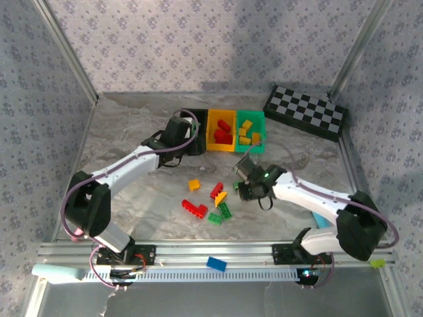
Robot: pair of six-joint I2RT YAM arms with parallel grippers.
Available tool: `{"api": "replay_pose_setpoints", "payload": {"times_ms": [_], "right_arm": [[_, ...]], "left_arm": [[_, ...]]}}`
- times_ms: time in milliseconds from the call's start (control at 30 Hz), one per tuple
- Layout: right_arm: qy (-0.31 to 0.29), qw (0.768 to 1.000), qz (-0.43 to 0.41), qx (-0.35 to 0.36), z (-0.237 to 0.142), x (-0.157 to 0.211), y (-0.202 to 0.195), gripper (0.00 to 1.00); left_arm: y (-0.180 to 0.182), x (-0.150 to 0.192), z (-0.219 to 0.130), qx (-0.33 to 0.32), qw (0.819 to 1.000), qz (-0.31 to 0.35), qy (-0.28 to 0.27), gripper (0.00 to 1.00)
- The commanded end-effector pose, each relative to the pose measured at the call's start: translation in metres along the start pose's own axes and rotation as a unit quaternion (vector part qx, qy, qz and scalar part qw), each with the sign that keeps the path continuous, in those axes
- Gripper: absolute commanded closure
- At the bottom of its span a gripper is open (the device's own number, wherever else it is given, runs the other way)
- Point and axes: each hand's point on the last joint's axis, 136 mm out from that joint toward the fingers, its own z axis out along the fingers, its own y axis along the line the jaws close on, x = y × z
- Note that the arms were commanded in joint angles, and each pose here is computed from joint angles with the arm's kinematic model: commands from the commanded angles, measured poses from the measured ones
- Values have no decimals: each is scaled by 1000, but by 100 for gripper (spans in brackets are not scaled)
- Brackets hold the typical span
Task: Sort the legos into containers by color
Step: Pick up the lego from the bottom-center of the table, then place the lego in the container.
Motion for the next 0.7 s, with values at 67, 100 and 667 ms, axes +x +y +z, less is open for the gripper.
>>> {"api": "replay_pose_setpoints", "payload": {"times_ms": [67, 100, 667], "right_arm": [[-87, 996, 31, -16, -26, -75, -29, 69], [-104, 994, 42, -18, -27, -92, -34, 69], [-119, 988, 91, 23, 49, -269, -81, 54]], "left_arm": [[18, 2, -11, -23, 999, -26, -15, 32], [23, 4, -11, -27, 999, -33, -13, 31], [28, 48, -31, -5, 999, -48, 17, 34]]}}
